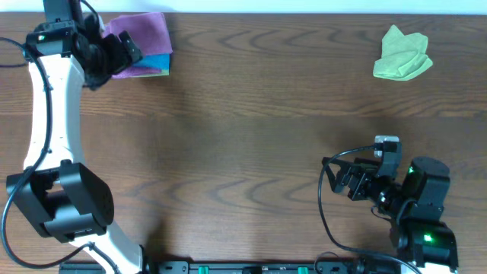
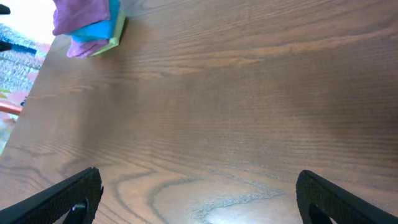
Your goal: Fold the cloth
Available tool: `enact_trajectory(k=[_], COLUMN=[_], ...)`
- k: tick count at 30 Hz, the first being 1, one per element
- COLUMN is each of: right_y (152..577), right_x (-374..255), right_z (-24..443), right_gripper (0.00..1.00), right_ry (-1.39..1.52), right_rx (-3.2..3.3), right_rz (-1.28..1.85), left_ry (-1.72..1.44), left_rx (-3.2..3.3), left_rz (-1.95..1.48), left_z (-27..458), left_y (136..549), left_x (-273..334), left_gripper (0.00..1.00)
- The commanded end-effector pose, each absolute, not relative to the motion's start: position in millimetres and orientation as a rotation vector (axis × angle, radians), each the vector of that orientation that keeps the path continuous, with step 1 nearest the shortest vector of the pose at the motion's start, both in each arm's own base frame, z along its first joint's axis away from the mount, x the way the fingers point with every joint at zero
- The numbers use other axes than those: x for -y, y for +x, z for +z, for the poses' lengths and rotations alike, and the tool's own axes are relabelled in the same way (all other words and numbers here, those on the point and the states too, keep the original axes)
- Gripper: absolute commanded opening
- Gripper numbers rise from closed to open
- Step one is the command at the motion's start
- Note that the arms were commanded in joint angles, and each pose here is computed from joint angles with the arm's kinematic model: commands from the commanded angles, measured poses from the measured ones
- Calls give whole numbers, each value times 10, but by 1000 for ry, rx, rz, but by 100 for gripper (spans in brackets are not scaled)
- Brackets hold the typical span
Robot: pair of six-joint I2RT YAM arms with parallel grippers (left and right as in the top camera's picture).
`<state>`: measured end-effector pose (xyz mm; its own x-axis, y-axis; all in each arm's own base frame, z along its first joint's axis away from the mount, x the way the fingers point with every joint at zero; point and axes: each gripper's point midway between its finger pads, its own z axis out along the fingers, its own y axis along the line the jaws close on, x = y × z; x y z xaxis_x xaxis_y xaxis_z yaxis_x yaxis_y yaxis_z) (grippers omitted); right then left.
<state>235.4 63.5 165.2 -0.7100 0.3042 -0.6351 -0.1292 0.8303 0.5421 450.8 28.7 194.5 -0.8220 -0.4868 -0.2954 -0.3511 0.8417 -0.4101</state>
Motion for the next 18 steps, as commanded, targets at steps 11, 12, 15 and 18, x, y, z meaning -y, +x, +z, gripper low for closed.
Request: enact_trajectory(k=[11,12,15,18], right_y=[2344,2344,2344,2343], right_x=[-638,-638,-638,-638], right_z=[1657,1657,1657,1657], right_gripper=[99,99,99,99], right_ry=[113,113,113,113], right_rx=[-2241,-2241,-2241,-2241], right_rz=[738,738,738,738], left_ry=[-494,-492,-489,-471], left_rx=[-2682,-2672,-2632,-2565], left_rz=[-463,-435,-340,-310], left_z=[2264,2311,2435,2467], left_y=[4045,4003,3830,3640], left_x=[-190,-210,-274,-272], left_gripper=[95,95,95,95])
